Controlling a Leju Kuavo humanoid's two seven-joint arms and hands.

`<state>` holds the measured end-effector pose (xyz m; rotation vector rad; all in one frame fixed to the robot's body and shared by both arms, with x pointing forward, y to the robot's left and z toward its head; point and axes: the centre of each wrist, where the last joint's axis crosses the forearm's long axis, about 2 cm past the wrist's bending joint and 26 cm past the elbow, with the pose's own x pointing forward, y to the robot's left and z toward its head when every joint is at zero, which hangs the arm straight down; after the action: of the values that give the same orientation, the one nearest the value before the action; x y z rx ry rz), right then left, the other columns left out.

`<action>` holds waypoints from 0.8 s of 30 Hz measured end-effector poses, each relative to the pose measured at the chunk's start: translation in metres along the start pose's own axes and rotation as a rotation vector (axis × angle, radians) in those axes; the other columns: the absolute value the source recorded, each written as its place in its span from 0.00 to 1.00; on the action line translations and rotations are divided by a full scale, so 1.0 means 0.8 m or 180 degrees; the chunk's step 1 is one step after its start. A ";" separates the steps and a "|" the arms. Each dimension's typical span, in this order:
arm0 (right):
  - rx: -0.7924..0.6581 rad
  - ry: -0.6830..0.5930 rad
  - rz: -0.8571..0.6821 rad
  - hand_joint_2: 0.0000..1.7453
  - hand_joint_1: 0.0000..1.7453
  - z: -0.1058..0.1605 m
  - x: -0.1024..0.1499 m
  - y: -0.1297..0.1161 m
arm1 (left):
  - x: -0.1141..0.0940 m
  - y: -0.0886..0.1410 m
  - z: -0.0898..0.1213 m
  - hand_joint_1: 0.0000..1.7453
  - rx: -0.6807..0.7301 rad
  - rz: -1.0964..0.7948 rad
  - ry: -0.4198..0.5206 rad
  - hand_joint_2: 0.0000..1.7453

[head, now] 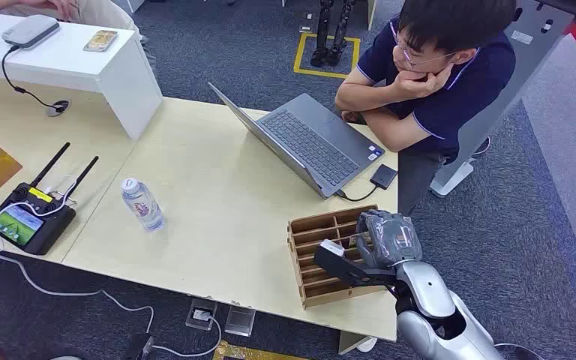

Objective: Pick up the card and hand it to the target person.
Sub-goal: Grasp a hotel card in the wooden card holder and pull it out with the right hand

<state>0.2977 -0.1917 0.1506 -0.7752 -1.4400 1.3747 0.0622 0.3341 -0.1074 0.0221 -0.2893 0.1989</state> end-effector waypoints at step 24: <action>0.0000 -0.0047 -0.0040 1.00 0.80 -0.001 0.000 -0.002 | 0.000 -0.001 0.000 0.00 -0.0079 0.0006 -0.0064 1.00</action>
<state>0.2989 -0.1918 0.1523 -0.7563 -1.4539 1.3735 0.0623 0.3332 -0.1075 -0.0007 -0.3118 0.1971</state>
